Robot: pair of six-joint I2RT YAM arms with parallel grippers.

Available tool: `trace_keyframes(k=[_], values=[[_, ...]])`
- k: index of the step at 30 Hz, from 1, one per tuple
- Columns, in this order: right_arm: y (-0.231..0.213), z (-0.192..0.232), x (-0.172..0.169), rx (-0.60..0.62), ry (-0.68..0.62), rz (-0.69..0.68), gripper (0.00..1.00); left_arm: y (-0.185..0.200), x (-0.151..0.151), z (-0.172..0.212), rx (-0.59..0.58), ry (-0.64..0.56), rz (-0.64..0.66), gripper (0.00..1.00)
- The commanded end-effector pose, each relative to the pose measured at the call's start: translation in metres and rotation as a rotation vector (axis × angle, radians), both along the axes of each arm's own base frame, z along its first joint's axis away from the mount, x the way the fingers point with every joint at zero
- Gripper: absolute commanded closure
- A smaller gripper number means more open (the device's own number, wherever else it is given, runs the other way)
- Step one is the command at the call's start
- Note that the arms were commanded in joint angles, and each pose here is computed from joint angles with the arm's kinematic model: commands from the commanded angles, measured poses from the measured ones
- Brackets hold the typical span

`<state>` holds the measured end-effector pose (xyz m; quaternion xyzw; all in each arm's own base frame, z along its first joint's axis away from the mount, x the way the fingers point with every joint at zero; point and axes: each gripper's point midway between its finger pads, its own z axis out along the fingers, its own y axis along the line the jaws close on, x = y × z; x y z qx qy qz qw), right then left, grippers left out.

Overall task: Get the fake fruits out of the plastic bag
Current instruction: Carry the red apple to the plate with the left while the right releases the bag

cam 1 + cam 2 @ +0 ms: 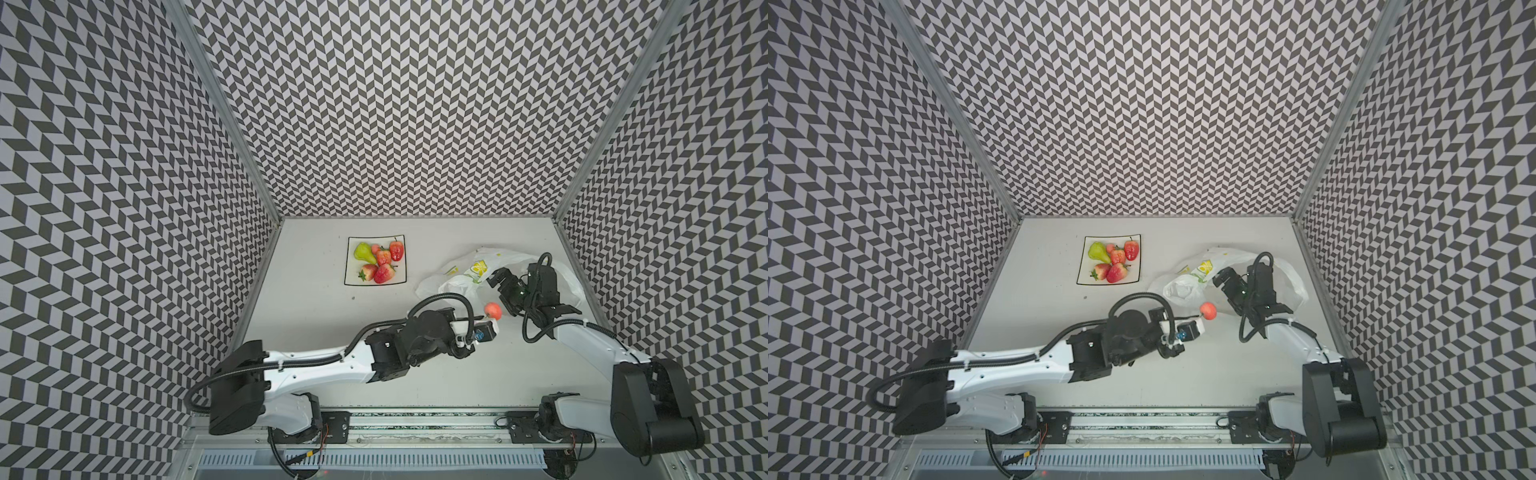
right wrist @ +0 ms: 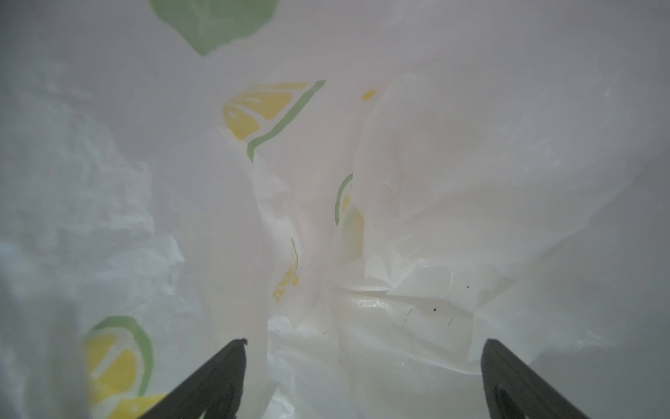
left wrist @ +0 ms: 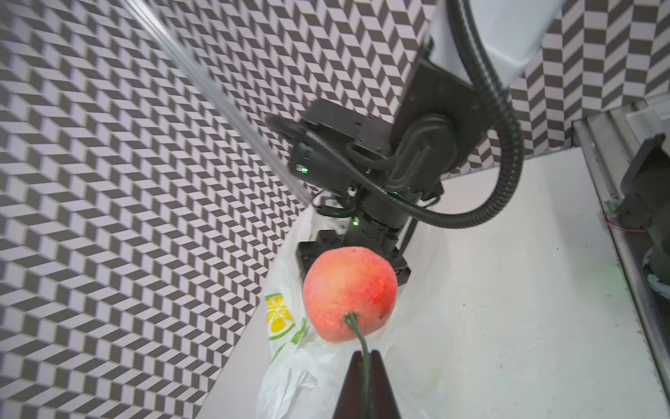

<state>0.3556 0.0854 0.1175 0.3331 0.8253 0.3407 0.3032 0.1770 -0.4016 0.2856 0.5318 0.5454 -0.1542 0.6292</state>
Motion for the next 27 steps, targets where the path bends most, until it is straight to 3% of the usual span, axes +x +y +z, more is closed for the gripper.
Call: trace_keyframes(k=[1, 6, 12, 20, 27], values=[[-0.014, 0.010, -0.002, -0.025, -0.022, -0.069, 0.01, 0.050, 0.029, 0.021, -0.132, 0.079, 0.225, 1.00], [-0.021, 0.026, -0.012, -0.006, -0.028, -0.126, 0.01, 0.136, 0.092, 0.009, -0.255, 0.282, 0.587, 1.00], [-0.038, 0.053, -0.028, -0.010, -0.076, -0.230, 0.02, 0.223, 0.143, -0.017, -0.395, 0.493, 0.810, 1.00], [-0.053, 0.079, -0.050, -0.042, -0.147, -0.289, 0.03, 0.298, 0.190, -0.069, -0.500, 0.732, 0.939, 1.00], [-0.050, 0.087, -0.051, -0.060, -0.155, -0.258, 0.04, 0.316, 0.240, -0.118, -0.586, 0.972, 0.878, 1.00]])
